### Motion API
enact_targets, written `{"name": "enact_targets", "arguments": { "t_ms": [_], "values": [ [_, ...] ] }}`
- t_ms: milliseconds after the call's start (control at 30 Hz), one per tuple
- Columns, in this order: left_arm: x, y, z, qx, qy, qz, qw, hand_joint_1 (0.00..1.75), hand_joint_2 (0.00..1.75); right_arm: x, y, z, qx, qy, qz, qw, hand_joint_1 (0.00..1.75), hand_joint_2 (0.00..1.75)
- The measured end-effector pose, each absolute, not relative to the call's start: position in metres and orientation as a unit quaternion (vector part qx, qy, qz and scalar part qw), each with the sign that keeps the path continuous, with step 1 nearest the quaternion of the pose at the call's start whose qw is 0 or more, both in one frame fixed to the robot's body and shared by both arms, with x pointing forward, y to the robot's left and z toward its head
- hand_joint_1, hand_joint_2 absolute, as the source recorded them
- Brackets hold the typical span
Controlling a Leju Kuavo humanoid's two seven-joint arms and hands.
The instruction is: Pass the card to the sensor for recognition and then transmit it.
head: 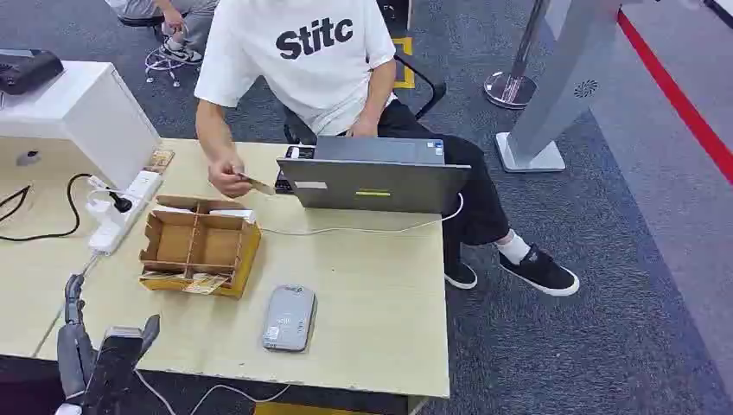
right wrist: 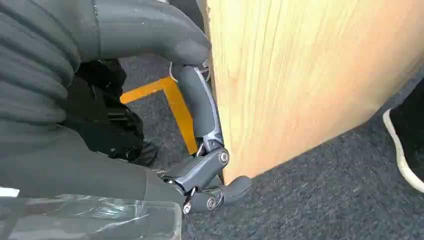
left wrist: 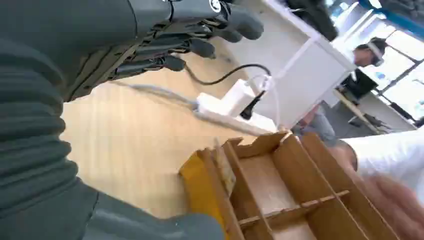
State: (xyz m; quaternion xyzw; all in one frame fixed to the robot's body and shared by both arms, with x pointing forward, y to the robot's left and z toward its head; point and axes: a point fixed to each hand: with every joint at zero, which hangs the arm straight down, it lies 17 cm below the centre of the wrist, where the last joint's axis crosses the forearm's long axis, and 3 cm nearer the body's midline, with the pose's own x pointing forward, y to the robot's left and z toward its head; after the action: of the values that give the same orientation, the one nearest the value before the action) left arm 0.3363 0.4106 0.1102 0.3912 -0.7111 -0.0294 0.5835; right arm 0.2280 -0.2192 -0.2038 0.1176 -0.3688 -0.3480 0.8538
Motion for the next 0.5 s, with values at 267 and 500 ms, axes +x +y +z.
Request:
{"name": "enact_targets", "arguments": {
  "t_ms": [267,500],
  "values": [
    [0.385,0.386,0.143,0.428,-0.709,-0.172,0.533,0.00,1.75,0.237,-0.210,-0.198,0.141,-0.369,-0.355,0.847,0.00,1.75],
    [0.414,0.371,0.165,0.473,-0.689,-0.275,0.475,0.00,1.75,0.244,-0.201,-0.193,0.163,-0.369,-0.363,0.840,0.00,1.75]
  ]
}}
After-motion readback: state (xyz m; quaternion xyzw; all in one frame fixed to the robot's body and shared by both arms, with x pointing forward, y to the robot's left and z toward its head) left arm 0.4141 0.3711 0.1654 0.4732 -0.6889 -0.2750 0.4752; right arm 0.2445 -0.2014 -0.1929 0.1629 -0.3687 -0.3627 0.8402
